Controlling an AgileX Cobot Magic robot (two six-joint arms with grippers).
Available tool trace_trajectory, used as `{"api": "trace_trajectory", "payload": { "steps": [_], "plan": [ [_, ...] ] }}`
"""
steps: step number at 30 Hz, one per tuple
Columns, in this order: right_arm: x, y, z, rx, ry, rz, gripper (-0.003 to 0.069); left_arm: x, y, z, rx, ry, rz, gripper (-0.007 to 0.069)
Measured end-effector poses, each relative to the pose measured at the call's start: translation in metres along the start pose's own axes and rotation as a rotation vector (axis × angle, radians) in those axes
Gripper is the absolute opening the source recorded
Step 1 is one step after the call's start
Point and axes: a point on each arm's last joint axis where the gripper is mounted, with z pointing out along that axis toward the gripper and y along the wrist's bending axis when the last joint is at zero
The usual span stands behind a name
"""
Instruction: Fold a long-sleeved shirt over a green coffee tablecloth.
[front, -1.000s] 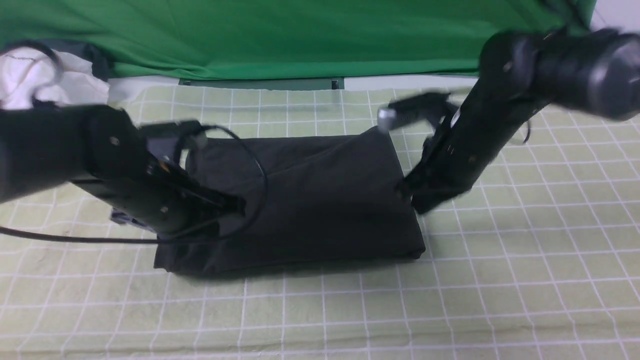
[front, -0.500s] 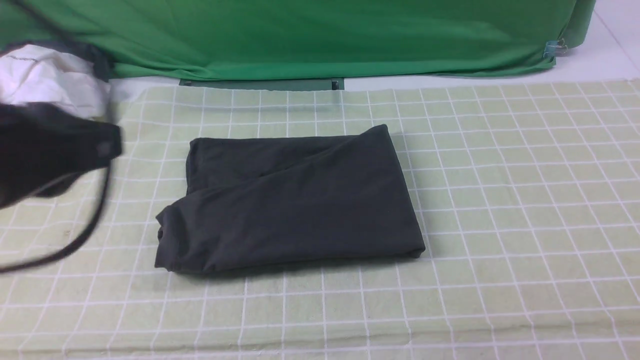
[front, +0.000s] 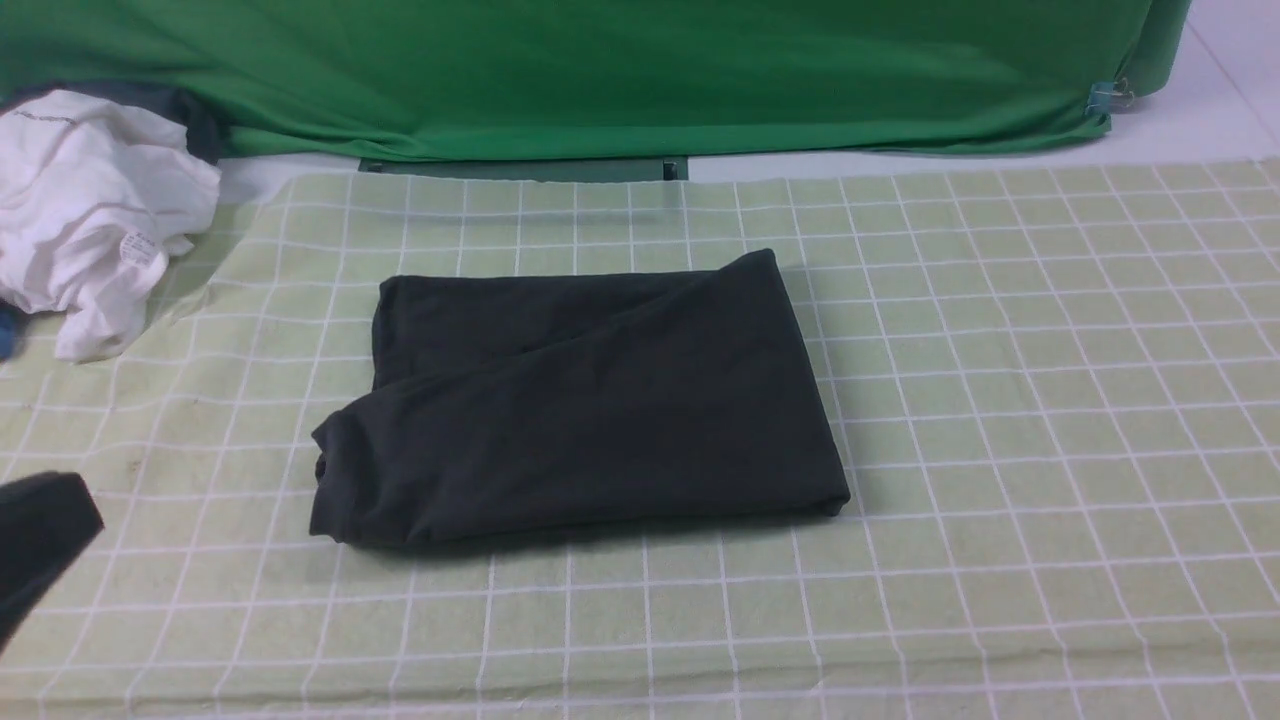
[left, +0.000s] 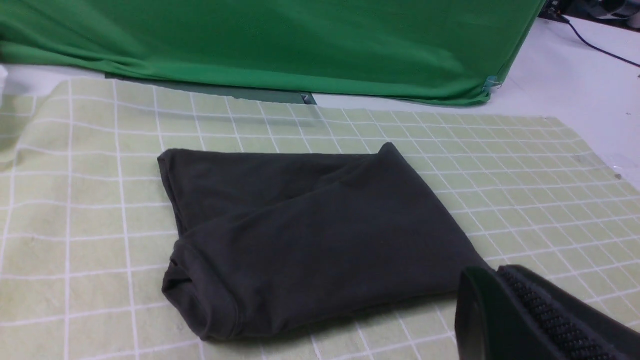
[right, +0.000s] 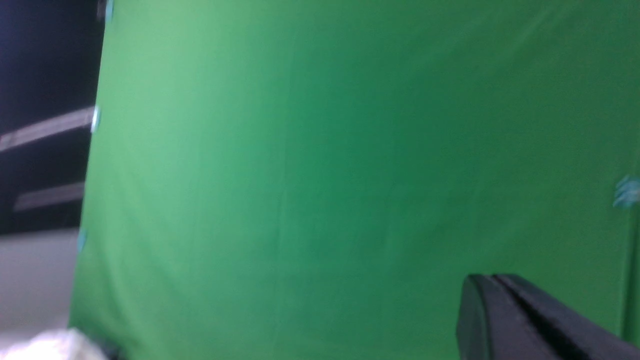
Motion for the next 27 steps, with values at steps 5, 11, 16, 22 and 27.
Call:
{"api": "trace_trajectory", "payload": {
  "steps": [5,11,16,22,27],
  "plan": [
    [0.012,-0.001,-0.027,0.035,-0.122,-0.016,0.0025,0.011,0.005,0.009,-0.009,-0.003,-0.011,0.0011],
    [0.012,-0.001,-0.034,0.041,-0.157,-0.025,0.0116,0.005,0.005,0.009,-0.006,-0.091,-0.013,0.0011],
    [0.018,0.001,-0.033,0.018,-0.089,-0.026,0.0194,-0.001,0.005,0.009,-0.004,-0.164,-0.013,0.0011],
    [0.021,0.002,-0.033,0.005,-0.053,-0.024,0.0223,-0.002,0.006,0.009,-0.004,-0.172,-0.014,0.0011],
    [0.021,0.002,-0.033,0.005,-0.052,-0.023,0.0234,-0.002,0.006,0.009,-0.004,-0.172,-0.014,0.0011]
  ]
}}
